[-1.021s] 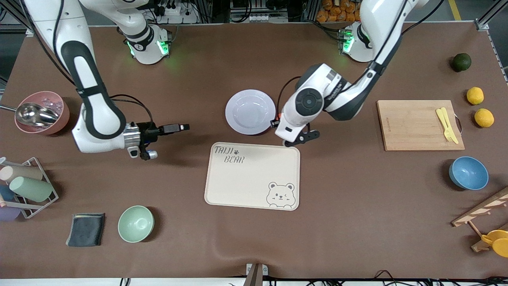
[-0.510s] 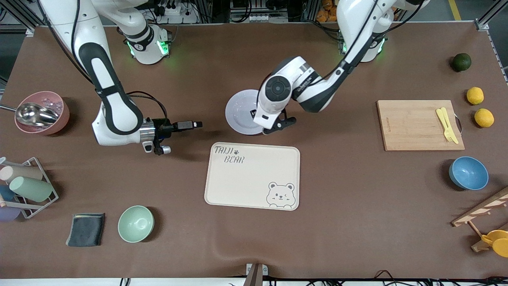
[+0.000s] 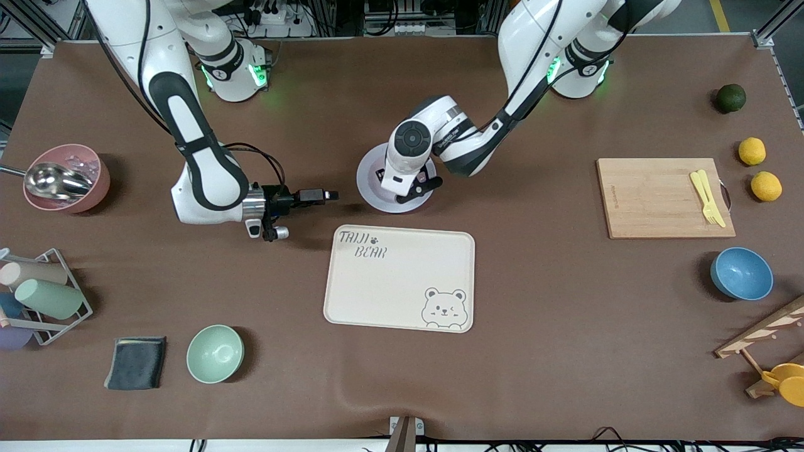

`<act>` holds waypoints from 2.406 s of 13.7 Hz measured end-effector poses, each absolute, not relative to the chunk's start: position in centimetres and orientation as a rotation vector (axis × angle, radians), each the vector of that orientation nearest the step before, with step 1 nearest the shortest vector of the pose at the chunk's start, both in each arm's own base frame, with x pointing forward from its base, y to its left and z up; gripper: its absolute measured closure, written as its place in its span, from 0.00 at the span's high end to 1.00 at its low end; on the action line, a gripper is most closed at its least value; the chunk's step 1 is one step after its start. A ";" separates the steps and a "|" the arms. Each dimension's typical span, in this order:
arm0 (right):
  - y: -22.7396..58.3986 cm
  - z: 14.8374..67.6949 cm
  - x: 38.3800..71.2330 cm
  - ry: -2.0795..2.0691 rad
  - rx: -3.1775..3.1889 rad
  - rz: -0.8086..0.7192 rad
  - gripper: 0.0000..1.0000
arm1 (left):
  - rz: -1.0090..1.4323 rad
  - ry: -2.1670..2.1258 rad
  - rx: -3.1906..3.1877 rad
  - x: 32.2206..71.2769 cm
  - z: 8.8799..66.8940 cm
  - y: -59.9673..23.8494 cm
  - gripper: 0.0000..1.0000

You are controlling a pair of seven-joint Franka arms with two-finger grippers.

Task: Place orange and plate with both arms
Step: 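Carry the orange with the left gripper and lower it onto the plate, then open the left gripper to release the orange and lift away, then grasp the plate rim with the right gripper while the left gripper retracts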

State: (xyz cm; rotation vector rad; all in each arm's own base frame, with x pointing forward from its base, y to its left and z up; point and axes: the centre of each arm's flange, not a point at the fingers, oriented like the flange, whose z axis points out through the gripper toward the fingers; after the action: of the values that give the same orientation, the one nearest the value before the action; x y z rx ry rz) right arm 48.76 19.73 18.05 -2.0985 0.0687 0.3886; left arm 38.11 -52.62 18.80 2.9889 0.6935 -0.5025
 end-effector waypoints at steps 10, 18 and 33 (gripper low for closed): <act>19.9 17.8 48.7 0.075 -2.081 0.367 1.00 | -0.461 0.702 2.970 39.8 20.7 -52.7 1.00; 20.2 14.7 46.3 -0.004 -2.056 0.331 0.93 | -0.151 0.810 2.953 49.9 44.7 -38.9 1.00; 25.4 11.9 42.8 -0.014 -2.059 0.269 0.62 | -0.007 0.288 3.126 56.6 60.2 -7.5 1.00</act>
State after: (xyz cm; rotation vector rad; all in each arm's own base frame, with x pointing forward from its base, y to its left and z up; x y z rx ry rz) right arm 42.84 25.37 11.91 -2.0590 -0.0138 0.2694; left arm 56.59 -7.47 60.16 3.1258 0.2883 -0.0073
